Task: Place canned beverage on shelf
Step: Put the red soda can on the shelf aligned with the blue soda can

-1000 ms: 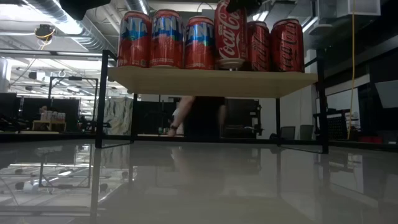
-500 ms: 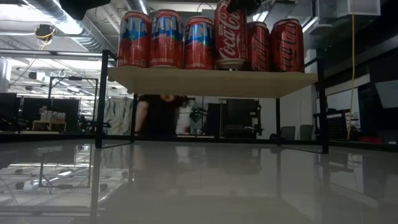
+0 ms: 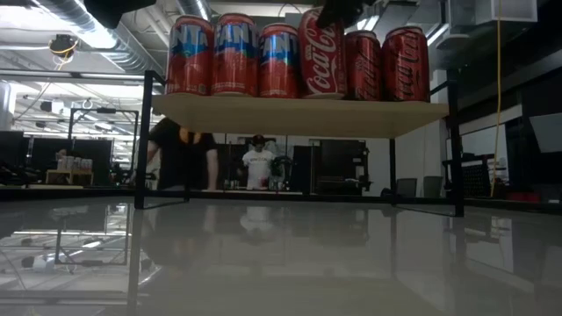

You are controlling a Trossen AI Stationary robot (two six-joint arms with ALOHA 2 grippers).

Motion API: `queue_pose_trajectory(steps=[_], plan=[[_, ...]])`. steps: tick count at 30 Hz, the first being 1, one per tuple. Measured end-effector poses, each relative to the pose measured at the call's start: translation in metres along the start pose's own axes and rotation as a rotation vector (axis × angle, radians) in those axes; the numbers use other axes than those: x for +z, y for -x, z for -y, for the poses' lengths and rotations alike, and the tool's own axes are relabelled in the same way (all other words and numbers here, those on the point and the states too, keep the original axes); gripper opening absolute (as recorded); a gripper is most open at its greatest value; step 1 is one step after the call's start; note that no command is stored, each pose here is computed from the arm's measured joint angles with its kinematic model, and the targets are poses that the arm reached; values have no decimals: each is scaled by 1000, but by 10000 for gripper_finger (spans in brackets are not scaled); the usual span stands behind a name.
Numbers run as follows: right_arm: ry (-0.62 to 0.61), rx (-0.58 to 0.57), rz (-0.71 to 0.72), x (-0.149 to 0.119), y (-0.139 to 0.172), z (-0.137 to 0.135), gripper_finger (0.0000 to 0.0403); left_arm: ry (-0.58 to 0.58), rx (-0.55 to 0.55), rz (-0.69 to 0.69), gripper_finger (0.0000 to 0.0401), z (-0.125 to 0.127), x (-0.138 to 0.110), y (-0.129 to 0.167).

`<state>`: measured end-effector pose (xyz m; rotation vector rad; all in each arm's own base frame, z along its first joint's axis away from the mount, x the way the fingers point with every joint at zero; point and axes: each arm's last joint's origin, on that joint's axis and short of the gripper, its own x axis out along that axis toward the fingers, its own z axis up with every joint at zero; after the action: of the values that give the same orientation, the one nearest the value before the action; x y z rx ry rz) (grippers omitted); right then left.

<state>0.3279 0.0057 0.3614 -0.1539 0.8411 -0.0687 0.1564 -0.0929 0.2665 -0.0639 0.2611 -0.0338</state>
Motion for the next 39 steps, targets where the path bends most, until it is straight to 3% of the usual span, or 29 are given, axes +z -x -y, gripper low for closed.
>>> queue_pose_trajectory(steps=[32, 39], plan=[[5, -30, -34, -3, -2, 0, 288, 1, -1, 1, 352, 0, 0, 0], [6, -30, -37, -3, -2, 0, 322, 1, 0, 1, 352, 0, 0, 0]])
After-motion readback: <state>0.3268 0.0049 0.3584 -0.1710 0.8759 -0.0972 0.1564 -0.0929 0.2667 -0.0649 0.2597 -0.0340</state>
